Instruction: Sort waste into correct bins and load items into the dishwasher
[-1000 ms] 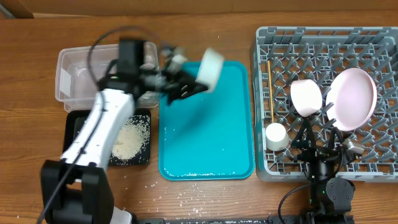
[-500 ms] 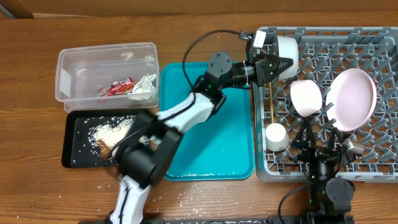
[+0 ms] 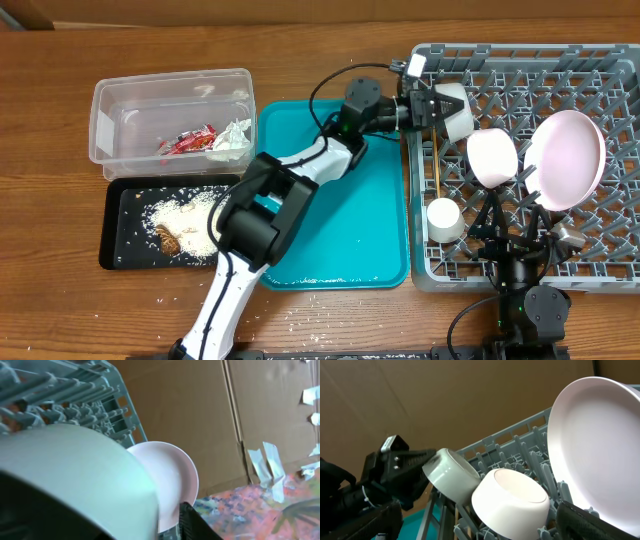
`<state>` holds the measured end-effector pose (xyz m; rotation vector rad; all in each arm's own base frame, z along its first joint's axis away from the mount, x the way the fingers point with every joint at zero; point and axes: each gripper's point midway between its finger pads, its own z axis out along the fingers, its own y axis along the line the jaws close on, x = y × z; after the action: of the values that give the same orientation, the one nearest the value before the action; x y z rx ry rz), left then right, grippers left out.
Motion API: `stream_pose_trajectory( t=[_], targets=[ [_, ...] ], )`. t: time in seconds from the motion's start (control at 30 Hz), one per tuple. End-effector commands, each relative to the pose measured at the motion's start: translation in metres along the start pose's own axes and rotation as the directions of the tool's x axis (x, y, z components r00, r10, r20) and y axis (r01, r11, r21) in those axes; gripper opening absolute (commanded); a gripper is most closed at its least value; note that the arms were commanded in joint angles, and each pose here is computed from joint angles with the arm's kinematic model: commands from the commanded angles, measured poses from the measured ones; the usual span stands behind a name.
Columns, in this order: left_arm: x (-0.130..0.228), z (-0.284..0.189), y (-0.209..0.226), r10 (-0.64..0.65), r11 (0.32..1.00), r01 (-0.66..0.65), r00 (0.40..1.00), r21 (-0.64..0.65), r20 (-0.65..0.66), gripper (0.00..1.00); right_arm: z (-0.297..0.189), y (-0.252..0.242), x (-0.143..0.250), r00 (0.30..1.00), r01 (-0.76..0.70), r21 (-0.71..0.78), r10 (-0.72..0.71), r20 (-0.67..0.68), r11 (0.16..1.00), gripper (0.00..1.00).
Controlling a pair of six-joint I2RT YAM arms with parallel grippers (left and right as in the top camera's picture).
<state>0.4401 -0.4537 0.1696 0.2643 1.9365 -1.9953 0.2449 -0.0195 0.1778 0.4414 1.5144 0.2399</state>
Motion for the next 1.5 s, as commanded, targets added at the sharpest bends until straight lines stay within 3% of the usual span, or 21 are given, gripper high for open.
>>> stream_pose_trajectory(
  t=[0.0, 0.03, 0.37, 0.5, 0.6, 0.67, 0.73, 0.9, 0.93, 1.0, 1.07, 1.2, 1.47],
  targets=[
    [-0.007, -0.010, -0.001, 0.042, 0.999, -0.042, 0.999, 0.021, -0.032, 0.75, 0.000, -0.002, 0.001, 1.000, -0.005, 0.004, 0.005, 0.005, 1.000, 1.00],
    [-0.009, -0.013, -0.001, 0.042, 0.999, -0.041, 0.999, 0.021, -0.034, 1.00, 0.000, -0.002, 0.001, 1.000, -0.005, 0.004, 0.005, 0.005, 1.000, 1.00],
    [-0.049, -0.082, 0.009, -0.050, 0.999, 0.050, 0.997, -0.009, -0.063, 1.00, 0.000, -0.002, 0.001, 1.000, -0.005, 0.004, 0.005, 0.005, 1.000, 1.00],
    [-0.075, -0.108, -0.031, 0.017, 1.000, -0.018, 0.999, -0.020, -0.039, 1.00, 0.000, -0.002, 0.001, 1.000, -0.005, 0.004, 0.005, 0.005, 1.000, 1.00],
    [-0.090, -0.132, -0.055, 0.042, 0.983, -0.037, 0.999, -0.181, 0.023, 1.00, 0.000, -0.002, 0.001, 1.000, -0.005, 0.004, 0.005, 0.005, 1.000, 1.00],
    [-0.086, -0.167, -0.055, 0.067, 0.896, -0.028, 0.995, -0.443, 0.073, 1.00, 0.000, -0.002, 0.001, 1.000, -0.005, 0.004, 0.005, 0.005, 1.000, 1.00],
    [-0.067, -0.222, -0.067, 0.115, 0.694, -0.014, 0.989, -0.720, 0.092, 1.00, 0.000, -0.002, 0.001, 1.000, -0.005, 0.004, 0.005, 0.005, 1.000, 1.00],
    [-0.017, -0.318, -0.140, 0.232, 0.332, -0.060, 0.973, -0.941, 0.019, 1.00, 0.000, -0.002, 0.001, 1.000, -0.005, 0.004, 0.005, 0.005, 1.000, 1.00],
    [0.006, -0.350, -0.170, 0.258, 0.228, -0.047, 0.966, -0.973, 0.014, 1.00, 0.000, -0.002, 0.001, 1.000, -0.005, 0.004, 0.005, 0.005, 1.000, 1.00],
    [0.035, -0.382, -0.201, 0.278, 0.143, -0.023, 0.960, -0.989, 0.018, 1.00, 0.000, -0.002, 0.001, 1.000, -0.005, 0.004, 0.005, 0.005, 1.000, 1.00],
    [0.066, -0.407, -0.227, 0.293, 0.101, -0.011, 0.956, -0.995, 0.019, 1.00, 0.000, -0.002, 0.001, 1.000, -0.005, 0.004, 0.005, 0.005, 1.000, 1.00],
    [0.128, -0.435, -0.269, 0.329, 0.126, -0.013, 0.944, -0.992, 0.029, 1.00, 0.000, -0.002, 0.001, 1.000, -0.005, 0.004, 0.005, 0.005, 1.000, 1.00],
    [0.185, -0.462, -0.299, 0.403, 0.158, -0.016, 0.914, -0.987, 0.050, 1.00, 0.000, -0.002, 0.001, 1.000, -0.005, 0.004, 0.005, 0.005, 1.000, 1.00]
  ],
)
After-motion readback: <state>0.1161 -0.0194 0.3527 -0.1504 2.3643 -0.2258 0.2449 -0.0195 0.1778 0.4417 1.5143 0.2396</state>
